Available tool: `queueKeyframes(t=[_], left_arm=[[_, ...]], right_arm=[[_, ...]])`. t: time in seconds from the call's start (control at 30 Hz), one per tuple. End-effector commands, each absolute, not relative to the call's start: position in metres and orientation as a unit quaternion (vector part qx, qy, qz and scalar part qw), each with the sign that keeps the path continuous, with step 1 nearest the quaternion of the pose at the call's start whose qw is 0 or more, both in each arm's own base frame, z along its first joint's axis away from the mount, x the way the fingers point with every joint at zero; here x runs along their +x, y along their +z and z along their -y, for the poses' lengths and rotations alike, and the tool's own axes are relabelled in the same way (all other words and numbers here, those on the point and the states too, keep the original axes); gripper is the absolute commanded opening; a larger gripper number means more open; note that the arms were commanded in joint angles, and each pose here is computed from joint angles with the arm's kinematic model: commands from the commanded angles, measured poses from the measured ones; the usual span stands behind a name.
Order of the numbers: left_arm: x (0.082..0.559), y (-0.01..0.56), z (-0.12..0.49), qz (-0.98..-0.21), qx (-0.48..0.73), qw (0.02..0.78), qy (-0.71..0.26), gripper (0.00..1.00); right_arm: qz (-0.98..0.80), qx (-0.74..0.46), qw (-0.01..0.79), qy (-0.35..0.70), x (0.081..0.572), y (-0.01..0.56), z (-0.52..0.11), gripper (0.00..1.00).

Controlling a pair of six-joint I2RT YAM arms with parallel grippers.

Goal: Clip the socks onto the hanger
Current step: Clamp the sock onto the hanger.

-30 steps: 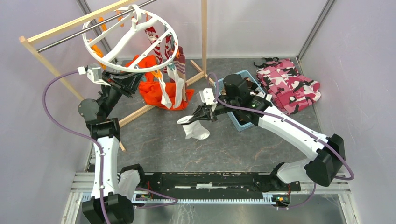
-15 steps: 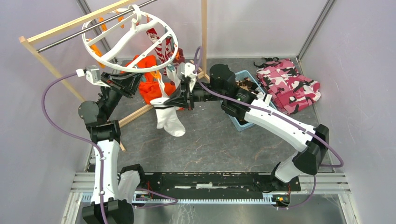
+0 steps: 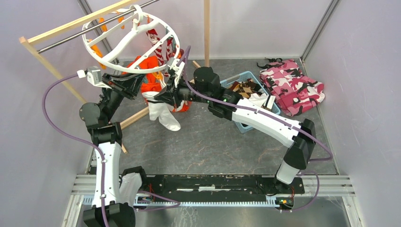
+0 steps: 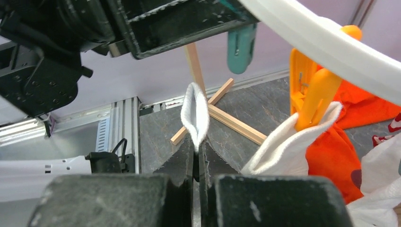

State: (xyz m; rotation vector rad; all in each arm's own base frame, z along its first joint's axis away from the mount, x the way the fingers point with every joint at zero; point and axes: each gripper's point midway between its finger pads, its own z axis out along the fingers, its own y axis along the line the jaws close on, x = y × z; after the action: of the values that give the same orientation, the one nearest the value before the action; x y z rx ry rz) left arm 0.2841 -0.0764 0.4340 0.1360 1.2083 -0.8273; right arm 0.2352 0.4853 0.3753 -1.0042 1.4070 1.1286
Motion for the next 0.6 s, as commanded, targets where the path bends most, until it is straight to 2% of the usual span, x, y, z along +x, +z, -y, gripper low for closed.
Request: queueKeyframes(t=[0.0, 0.57], left_arm=[[0.2771, 0.4522, 0.0793, -0.532, 0.067, 0.752, -0.384, 0.06], [0.2740, 0.4528, 0.0830, -0.531, 0.077, 0.748, -0.390, 0.05]], right_arm=[[-0.582, -0.366, 0.545, 0.480, 0.2487, 0.4110, -0.4893, 0.00], [-0.584, -0.334, 0.535, 0.511, 0.2555, 0.4201, -0.4979, 0.00]])
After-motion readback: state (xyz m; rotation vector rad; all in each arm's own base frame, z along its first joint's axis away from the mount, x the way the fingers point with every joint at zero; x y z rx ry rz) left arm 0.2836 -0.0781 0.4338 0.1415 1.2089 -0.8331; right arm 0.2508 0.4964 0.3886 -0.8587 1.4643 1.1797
